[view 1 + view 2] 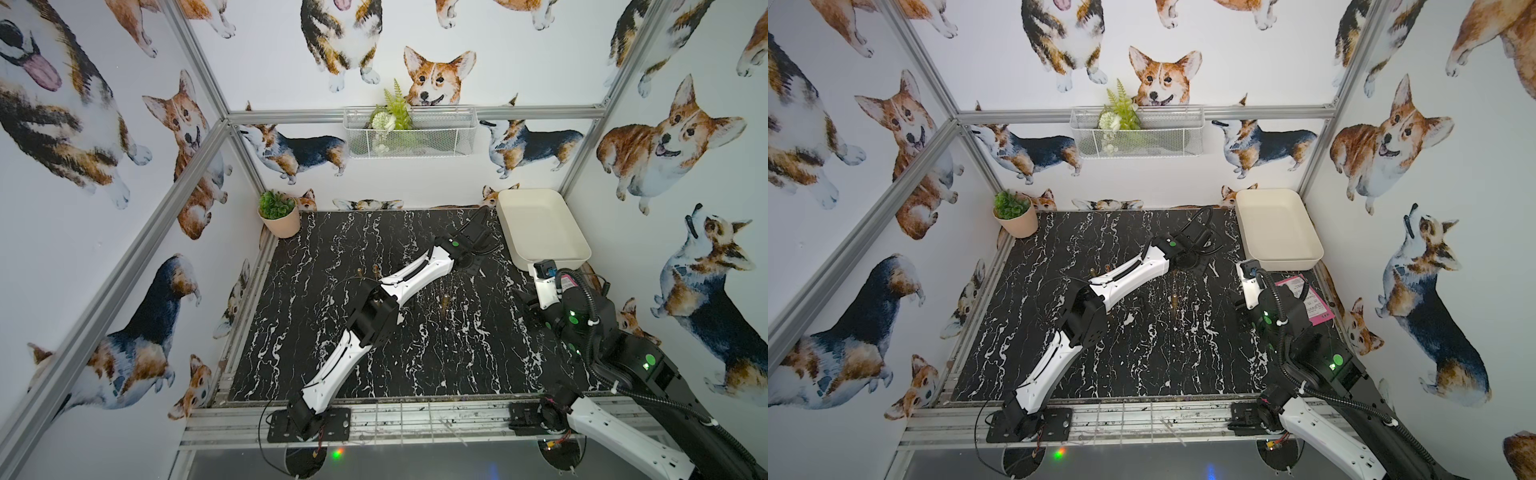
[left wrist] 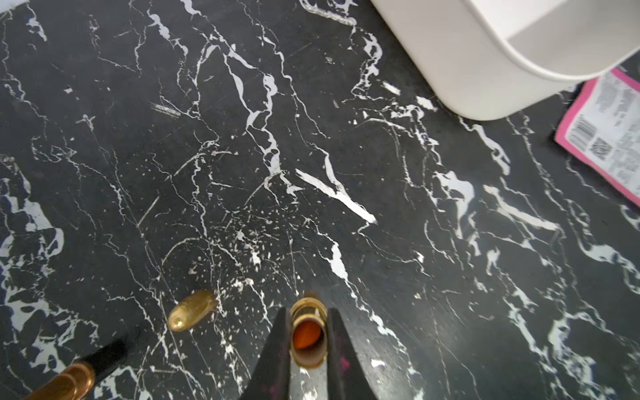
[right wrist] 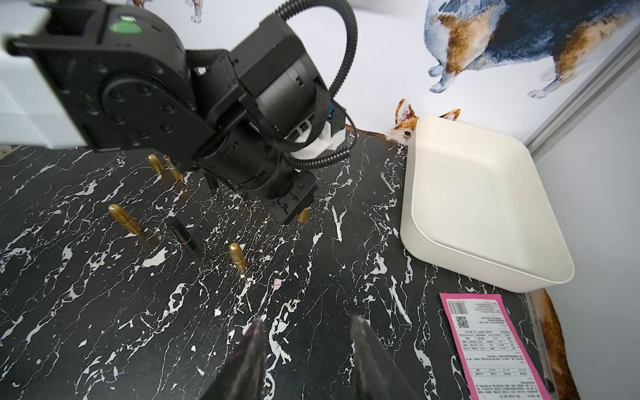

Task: Open the lipstick cap
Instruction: Place the lipstick at the center of the board.

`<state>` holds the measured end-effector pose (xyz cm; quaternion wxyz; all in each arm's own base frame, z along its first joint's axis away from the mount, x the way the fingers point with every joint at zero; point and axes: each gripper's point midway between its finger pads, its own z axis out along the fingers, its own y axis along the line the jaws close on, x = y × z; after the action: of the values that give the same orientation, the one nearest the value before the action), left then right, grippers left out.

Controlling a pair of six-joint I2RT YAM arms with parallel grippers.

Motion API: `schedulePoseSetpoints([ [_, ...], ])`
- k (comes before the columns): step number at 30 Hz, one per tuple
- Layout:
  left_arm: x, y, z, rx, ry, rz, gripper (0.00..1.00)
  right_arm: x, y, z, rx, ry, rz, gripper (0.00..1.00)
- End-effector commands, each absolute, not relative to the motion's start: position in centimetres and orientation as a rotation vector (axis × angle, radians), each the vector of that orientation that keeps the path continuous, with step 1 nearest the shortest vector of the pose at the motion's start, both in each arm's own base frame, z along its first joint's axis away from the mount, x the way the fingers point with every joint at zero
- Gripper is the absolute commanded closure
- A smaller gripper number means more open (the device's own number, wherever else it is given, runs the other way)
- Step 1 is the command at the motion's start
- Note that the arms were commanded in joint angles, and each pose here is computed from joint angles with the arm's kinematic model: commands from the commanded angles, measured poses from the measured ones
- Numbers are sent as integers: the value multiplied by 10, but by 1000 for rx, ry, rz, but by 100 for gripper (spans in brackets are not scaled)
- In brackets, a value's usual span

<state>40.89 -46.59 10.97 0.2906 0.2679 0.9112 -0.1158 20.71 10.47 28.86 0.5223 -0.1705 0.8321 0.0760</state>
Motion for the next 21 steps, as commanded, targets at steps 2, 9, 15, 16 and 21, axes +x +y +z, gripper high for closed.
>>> schedulePoseSetpoints([
  [2,424,-467,104,664,2368,-265,85,208,100,286,-382,1999,159,54],
  [9,425,-466,89,656,2383,-266,85,209,102,283,-388,2001,159,53],
  [15,430,-457,82,592,2427,-299,85,210,102,281,-388,2002,159,51],
  [16,431,-454,80,583,2431,-301,85,210,102,281,-389,2002,157,50],
  [21,433,-449,76,570,2447,-302,84,211,104,279,-394,2007,159,50],
])
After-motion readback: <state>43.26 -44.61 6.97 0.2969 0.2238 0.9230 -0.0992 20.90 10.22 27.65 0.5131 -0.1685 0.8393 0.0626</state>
